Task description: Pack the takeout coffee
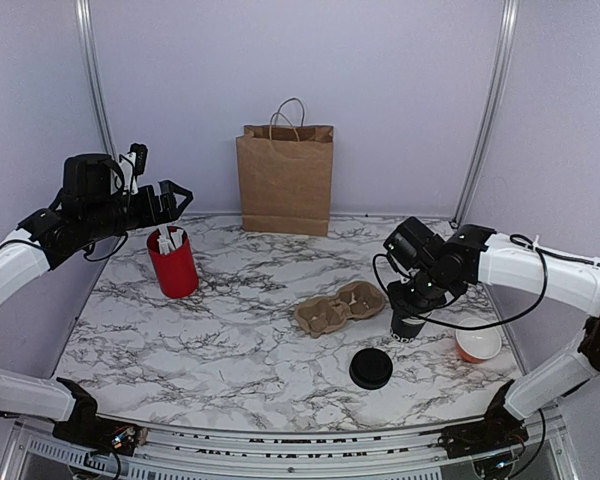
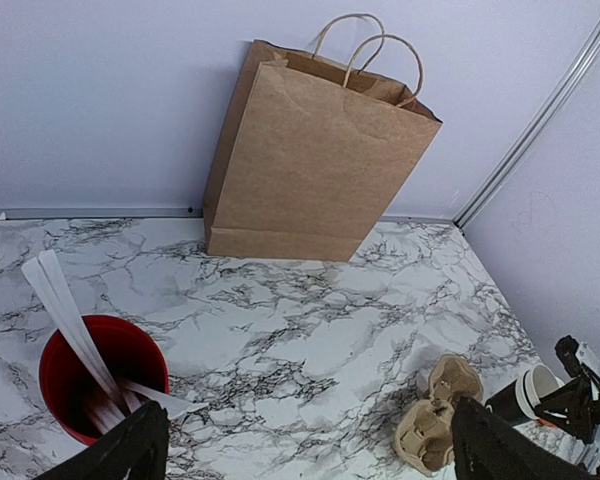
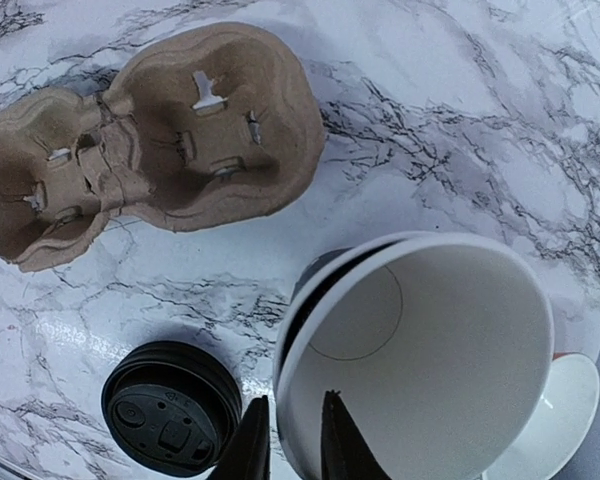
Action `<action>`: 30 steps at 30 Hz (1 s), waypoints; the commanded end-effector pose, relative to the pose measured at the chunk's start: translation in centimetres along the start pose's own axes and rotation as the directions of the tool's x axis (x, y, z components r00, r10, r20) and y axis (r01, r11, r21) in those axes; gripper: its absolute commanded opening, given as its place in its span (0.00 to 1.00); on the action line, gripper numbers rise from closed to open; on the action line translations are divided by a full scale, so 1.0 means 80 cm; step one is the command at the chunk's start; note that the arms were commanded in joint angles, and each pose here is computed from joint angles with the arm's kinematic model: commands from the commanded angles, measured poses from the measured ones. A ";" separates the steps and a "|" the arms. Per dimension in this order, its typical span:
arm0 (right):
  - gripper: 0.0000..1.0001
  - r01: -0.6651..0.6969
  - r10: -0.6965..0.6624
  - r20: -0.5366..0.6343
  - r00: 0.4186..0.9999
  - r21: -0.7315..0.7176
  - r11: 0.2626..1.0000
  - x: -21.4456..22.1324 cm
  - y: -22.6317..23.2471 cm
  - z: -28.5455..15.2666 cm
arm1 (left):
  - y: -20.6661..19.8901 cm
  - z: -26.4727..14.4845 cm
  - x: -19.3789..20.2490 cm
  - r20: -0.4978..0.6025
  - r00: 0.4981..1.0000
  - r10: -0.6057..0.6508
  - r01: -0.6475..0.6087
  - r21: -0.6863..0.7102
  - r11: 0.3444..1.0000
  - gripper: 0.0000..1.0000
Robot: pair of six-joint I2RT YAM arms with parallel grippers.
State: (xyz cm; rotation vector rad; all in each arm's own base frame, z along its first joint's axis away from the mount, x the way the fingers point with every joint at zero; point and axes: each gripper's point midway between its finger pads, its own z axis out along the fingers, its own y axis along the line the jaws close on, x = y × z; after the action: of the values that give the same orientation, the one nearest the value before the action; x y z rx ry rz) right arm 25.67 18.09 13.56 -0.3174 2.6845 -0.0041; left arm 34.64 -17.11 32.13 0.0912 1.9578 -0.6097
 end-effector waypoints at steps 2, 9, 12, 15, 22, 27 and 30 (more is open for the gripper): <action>0.13 -0.007 0.006 0.031 0.999 0.036 0.999 -0.008 -0.005 0.002 | -0.007 -0.006 -0.011 0.039 0.999 -0.008 0.007 0.026 1.000 0.99; 0.00 -0.022 0.016 0.050 0.999 0.131 0.991 -0.013 -0.026 0.003 | -0.007 -0.007 -0.009 0.037 0.999 -0.022 0.021 0.028 0.999 0.99; 0.00 -0.036 0.027 0.061 0.998 0.158 0.987 -0.019 -0.036 0.003 | -0.006 -0.007 -0.008 0.035 0.999 -0.027 0.026 0.028 0.999 0.99; 0.00 -0.053 0.042 0.079 0.996 0.146 0.988 -0.031 -0.043 0.002 | -0.006 -0.006 -0.006 0.031 0.999 -0.031 0.030 0.028 0.999 0.99; 0.04 -0.040 0.031 0.076 0.997 0.117 0.992 -0.053 -0.053 0.006 | -0.007 -0.008 -0.006 0.033 0.999 -0.029 0.028 0.031 0.999 0.99; 0.08 -0.032 0.024 0.074 0.997 0.113 0.993 -0.060 -0.052 0.007 | -0.003 -0.010 -0.004 0.035 0.999 -0.031 0.031 0.022 0.999 0.99; 0.15 -0.025 0.018 0.070 0.997 0.101 0.995 -0.061 -0.048 0.008 | -0.003 -0.009 -0.002 0.031 0.999 -0.032 0.031 0.021 0.999 0.99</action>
State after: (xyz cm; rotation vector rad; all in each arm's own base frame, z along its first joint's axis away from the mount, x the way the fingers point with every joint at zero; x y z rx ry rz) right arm 29.88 14.50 13.75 -0.2416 2.6476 -0.1717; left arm 34.24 -17.07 31.68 0.0705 1.9644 -0.6331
